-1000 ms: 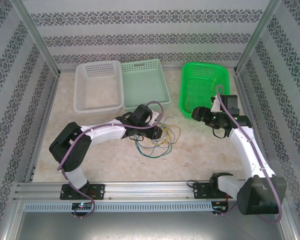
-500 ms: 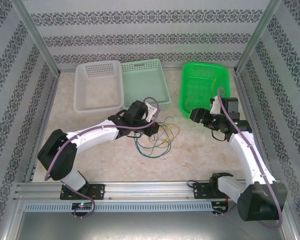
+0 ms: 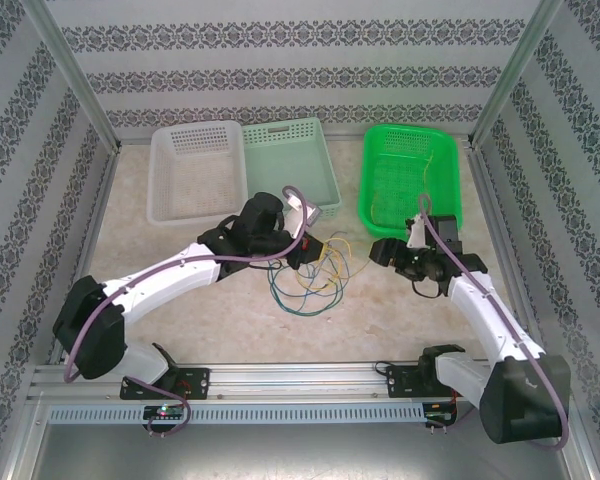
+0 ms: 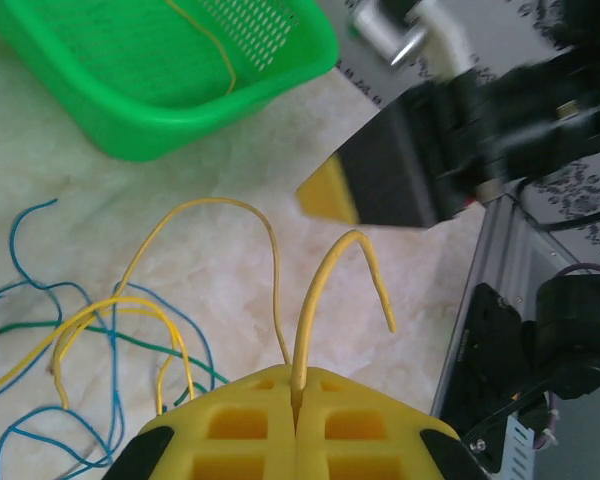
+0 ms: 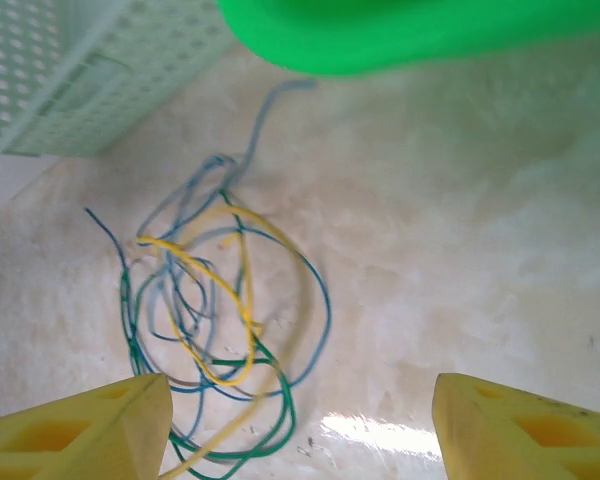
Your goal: Untangle the cables
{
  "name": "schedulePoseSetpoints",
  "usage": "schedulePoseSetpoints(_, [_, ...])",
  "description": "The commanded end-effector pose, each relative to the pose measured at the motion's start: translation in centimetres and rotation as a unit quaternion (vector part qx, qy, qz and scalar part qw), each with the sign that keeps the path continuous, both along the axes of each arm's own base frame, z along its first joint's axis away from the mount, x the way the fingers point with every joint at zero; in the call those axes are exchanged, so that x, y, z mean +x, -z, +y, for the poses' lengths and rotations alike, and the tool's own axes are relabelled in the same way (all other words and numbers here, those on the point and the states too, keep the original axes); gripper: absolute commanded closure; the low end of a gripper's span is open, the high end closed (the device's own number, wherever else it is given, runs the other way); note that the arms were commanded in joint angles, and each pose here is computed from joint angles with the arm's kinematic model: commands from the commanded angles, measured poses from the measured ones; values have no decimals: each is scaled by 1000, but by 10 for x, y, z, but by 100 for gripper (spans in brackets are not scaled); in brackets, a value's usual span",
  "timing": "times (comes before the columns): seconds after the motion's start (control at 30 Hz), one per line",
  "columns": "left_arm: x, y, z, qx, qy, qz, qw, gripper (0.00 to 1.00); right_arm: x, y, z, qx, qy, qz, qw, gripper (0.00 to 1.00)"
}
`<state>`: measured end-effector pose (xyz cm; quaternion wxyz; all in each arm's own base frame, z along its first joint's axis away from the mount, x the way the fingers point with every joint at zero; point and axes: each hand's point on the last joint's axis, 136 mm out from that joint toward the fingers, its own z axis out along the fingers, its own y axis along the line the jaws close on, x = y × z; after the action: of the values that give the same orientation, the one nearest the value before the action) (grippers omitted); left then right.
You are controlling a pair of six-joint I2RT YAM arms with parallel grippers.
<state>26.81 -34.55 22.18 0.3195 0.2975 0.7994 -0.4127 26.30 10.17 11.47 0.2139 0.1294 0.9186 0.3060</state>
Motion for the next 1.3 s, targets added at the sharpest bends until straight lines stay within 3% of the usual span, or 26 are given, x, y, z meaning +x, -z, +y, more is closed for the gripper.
schedulePoseSetpoints(0.0, [-3,-22,0,-34,19,-36,999,96,2,7,9,19,12,10,1000,30])
schedulePoseSetpoints(0.43, [-18,-25,-5,-48,66,-35,996,96,17,-2,27,32,-17,-15,999,32])
schedulePoseSetpoints(0.53, [-20,-24,-5,-44,75,-35,996,96,22,-7,25,25,-10,-25,999,47])
schedulePoseSetpoints(0.63, [-23,-20,-2,-33,78,-36,996,96,29,-14,17,7,8,-41,999,73])
schedulePoseSetpoints(0.77, [-23,-17,5,-18,68,-50,996,95,37,-24,11,-4,27,-63,998,86])
schedulePoseSetpoints(0.9, [-16,-16,16,-2,34,-71,997,96,45,-34,3,1,66,-89,994,93])
schedulePoseSetpoints(1.0, [-2,-24,31,-8,-29,-97,995,96,48,-42,-1,28,106,-113,987,99])
schedulePoseSetpoints(1.2, [24,-66,60,-101,-161,-155,969,91,52,-68,-16,128,215,-197,948,100])
schedulePoseSetpoints(1.27, [31,-77,64,-124,-187,-159,961,90,49,-85,-15,146,218,-240,935,100])
